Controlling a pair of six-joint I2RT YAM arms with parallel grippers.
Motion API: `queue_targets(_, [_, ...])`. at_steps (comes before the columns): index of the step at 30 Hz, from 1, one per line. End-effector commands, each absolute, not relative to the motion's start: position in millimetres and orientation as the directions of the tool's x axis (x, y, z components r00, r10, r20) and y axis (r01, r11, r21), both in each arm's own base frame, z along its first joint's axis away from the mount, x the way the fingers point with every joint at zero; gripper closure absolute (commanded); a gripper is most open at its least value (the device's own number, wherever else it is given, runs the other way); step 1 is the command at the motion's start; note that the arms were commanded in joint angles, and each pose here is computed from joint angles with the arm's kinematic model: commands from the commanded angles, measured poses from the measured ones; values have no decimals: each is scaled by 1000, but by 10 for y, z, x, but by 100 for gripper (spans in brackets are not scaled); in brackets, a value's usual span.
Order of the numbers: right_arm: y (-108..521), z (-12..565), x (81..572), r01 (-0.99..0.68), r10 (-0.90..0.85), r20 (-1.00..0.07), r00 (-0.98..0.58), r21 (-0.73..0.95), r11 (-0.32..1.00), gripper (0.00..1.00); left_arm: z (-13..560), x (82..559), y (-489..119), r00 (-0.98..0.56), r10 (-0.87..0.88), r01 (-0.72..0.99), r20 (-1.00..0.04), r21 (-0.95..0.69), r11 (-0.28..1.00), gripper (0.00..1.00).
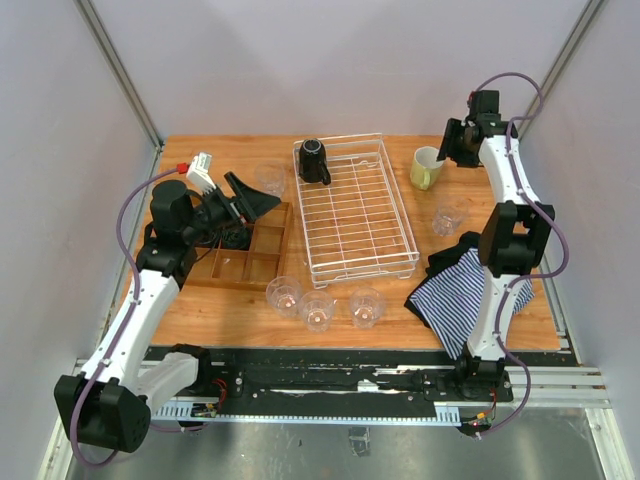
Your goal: Load the cups into the dish rack
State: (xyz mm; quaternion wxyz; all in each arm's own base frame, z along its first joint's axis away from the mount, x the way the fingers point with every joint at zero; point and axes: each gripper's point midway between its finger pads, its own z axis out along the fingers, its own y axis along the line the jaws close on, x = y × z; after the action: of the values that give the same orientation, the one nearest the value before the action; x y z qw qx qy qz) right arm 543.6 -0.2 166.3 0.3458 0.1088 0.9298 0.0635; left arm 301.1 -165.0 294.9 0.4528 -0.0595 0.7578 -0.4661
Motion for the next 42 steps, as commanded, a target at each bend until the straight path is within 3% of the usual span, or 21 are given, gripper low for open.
queue_targets(1, [-111, 1668, 5621, 205, 304, -649, -698, 226, 952, 43, 3106, 2973, -1652, -564, -521, 348, -641, -757, 554, 2])
queue_targets(9, [-115, 1404, 5806, 221, 328, -642, -693, 244, 944, 45, 3144, 2957, -1662, -562, -521, 357, -643, -756, 548, 3])
queue_targets(18, [-94, 1186, 5957, 234, 353, -626, -695, 268, 935, 53, 3063, 2953, -1694, -593, -500, 347, -631, -760, 549, 6])
queue_targets(24, [-49, 1089, 5931, 220, 347, -607, -715, 275, 936, 88, 3014, 2934, -1724, -611, -485, 350, -625, -763, 543, 5])
queue_targets(27, [-23, 1126, 5886, 200, 336, -605, -722, 282, 938, 99, 2997, 2915, -1750, -622, -481, 356, -618, -770, 530, 5])
queue_targets(34, [68, 1713, 5676, 107, 351, -640, -683, 388, 915, 99, 3030, 2844, -1882, -664, -467, 391, -584, -803, 449, 4])
queue_targets(42, [551, 3022, 5095, -186, 460, -708, -536, 631, 753, 99, 3197, 2665, -2231, -755, -442, 418, -483, -875, 242, 3])
